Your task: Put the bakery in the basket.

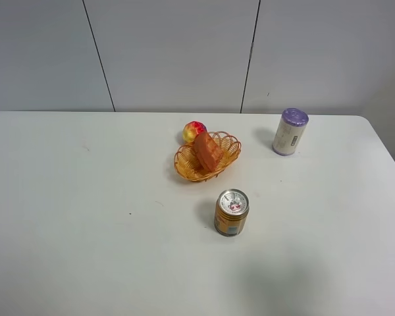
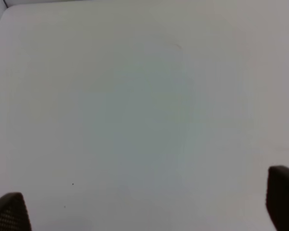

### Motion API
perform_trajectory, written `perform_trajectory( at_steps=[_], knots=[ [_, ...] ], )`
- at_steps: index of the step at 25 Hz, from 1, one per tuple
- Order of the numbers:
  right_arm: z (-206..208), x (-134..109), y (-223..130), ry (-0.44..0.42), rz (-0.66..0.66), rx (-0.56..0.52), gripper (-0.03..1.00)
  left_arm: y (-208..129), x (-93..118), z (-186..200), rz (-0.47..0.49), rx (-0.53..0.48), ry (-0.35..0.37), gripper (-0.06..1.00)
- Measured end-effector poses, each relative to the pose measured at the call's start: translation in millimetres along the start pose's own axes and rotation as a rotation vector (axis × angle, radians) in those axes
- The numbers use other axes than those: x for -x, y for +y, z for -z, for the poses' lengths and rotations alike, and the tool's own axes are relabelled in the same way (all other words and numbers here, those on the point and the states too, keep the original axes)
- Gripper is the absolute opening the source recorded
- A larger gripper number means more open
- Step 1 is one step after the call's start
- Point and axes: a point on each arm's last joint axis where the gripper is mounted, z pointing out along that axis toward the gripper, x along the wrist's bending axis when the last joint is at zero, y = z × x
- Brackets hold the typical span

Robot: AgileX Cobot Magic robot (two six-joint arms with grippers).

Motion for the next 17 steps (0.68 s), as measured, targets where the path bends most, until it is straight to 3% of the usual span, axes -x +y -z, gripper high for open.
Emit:
perform_trajectory(
  at_steps=[5,17],
  knots=[
    [-1.1,1.1,-2.3,0.03,0.032,-0.009,0.99,0.0,0.0,0.0,0.0,0.0,0.0,1.0],
    [-1.2,4.9,-3.1,-0.01,0.01,-0.019,0.99,0.0,0.0,0.0,0.0,0.0,0.0,1.0]
  ],
)
